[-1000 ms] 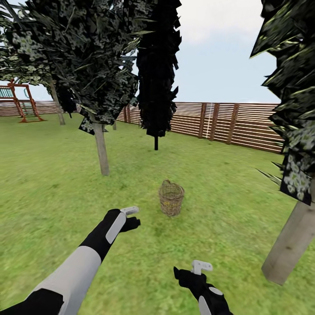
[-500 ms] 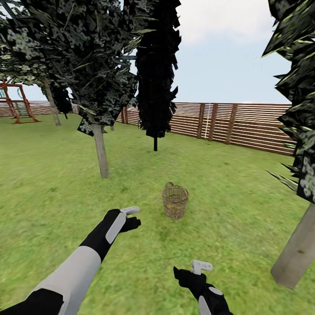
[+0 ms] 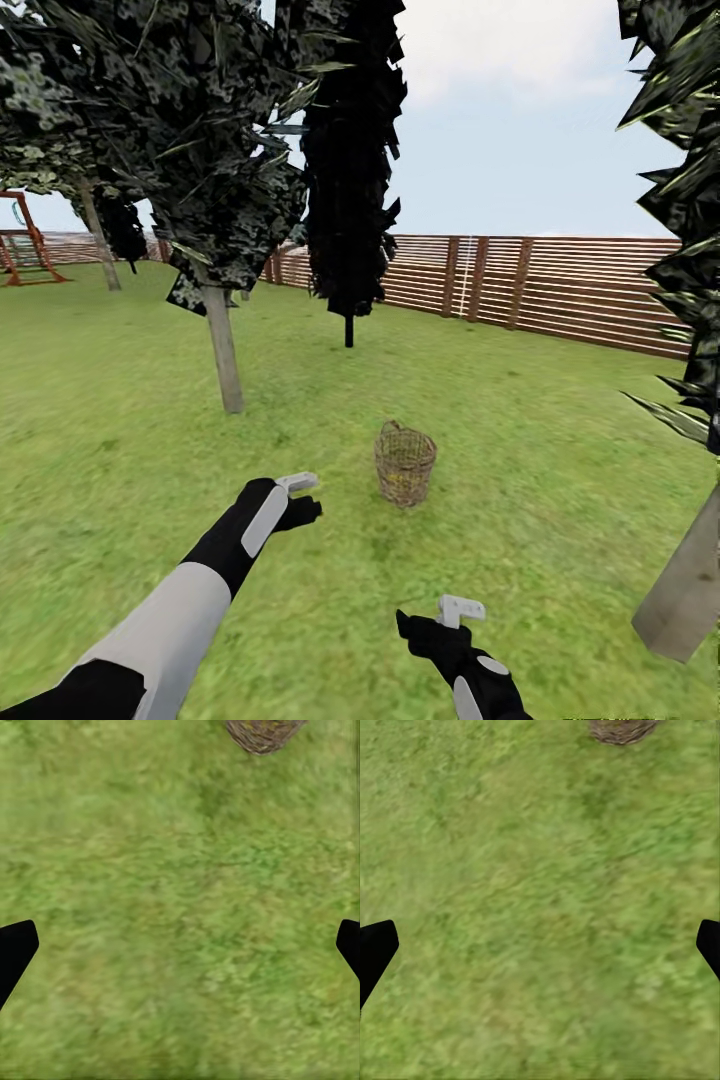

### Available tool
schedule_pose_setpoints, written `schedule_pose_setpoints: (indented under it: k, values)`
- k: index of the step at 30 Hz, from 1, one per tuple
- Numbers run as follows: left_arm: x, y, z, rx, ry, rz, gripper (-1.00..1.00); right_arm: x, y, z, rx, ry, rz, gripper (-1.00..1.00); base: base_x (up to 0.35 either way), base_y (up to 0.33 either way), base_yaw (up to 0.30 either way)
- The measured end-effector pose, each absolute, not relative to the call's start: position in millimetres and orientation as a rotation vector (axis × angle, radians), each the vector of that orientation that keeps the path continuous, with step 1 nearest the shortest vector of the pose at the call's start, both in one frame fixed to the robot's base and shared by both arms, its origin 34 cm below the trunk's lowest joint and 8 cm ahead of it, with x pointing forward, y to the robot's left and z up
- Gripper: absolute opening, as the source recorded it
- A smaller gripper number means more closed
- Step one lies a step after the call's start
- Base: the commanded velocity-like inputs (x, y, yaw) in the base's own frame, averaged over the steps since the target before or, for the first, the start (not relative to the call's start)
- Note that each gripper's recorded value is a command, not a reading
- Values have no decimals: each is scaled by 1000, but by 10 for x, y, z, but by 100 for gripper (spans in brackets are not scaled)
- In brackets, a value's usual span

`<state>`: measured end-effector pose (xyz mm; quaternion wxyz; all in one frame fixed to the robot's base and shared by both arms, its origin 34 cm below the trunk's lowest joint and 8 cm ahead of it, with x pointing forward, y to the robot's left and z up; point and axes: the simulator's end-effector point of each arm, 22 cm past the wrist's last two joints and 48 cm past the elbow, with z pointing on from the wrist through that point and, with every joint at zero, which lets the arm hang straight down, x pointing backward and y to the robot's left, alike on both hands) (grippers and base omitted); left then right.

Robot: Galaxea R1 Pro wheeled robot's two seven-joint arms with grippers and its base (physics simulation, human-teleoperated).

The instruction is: Take the three Easter eggs out of the wicker basket on the lawn in the garden, then place them on the lawn next to a single tree (choose any tree) so that all three eggs are next to the same tree and none are left in the basket.

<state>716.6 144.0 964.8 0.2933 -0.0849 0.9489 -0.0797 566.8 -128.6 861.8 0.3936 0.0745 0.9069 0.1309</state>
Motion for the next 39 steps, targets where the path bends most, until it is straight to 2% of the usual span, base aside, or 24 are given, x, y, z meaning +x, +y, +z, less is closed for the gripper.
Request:
schedule_pose_setpoints:
  k: [17, 39]
  values:
    - [7162, 1442, 9697, -224, 2520, -210, 100, 5679, -1284, 8662, 185, 2292, 332, 100, 234, 219, -253]
    - [7161, 1447, 9703, -222, 2519, -206, 100, 5682, -1282, 8671, 186, 2290, 333, 100, 266, 189, -19]
